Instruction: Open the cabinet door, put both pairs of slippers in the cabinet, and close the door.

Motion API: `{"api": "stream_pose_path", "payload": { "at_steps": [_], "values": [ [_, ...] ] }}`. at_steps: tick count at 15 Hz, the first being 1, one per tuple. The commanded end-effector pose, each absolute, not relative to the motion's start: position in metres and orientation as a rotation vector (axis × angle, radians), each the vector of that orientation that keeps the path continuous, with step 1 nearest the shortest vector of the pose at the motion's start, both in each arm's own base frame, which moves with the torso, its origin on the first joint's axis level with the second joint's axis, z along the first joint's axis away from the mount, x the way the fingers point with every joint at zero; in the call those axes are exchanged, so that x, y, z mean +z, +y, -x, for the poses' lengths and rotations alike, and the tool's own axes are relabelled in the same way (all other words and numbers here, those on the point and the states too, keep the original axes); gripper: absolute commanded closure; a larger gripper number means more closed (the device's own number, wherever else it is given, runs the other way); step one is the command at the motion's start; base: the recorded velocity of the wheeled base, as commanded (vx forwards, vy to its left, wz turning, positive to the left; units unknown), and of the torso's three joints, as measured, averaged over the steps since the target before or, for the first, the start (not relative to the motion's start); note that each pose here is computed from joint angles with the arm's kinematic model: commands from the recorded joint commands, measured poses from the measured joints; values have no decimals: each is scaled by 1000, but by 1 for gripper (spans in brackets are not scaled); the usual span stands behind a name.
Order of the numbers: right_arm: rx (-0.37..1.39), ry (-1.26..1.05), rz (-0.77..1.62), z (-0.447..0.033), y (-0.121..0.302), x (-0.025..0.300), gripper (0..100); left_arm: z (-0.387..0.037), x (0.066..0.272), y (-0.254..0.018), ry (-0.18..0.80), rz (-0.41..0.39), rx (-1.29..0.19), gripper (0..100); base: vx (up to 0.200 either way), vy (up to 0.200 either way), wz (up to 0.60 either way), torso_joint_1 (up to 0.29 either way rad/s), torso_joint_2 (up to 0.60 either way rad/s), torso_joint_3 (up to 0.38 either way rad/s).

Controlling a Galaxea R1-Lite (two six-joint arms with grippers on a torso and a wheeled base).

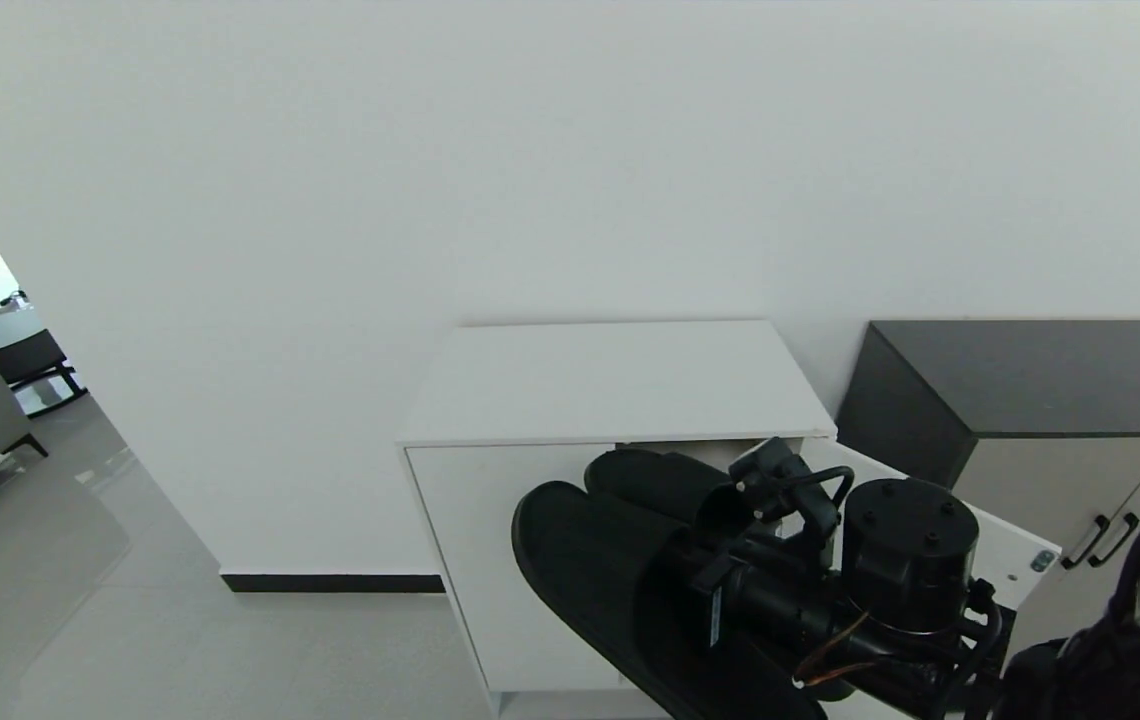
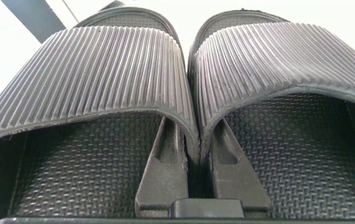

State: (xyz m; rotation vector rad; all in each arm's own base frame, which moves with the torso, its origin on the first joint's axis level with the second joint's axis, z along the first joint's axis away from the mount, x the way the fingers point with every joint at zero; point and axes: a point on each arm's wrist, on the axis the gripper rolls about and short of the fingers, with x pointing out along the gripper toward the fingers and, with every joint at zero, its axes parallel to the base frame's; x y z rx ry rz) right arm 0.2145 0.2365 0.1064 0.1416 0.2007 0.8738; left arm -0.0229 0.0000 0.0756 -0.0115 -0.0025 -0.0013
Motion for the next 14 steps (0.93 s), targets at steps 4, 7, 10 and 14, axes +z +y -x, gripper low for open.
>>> {"api": "stream_pose_path", "payload": {
  "at_steps": [4,7,10,14],
  "values": [
    [922,211,-142,-211,234,96,100,23,76,0,-2,12,0,100,0,-200,0,2,4,2],
    [958,183,-154,-210,233,94,100,23,76,0,-2,12,0,100,0,-133,0,2,2,3],
    [961,173,-158,-210,233,88,100,23,76,0,-2,12,0,100,0,0,0,0,0,0],
    [985,151,-167,-211,234,78,100,23,76,0,-2,12,0,100,0,0,0,-23,58,30]
  ]
}}
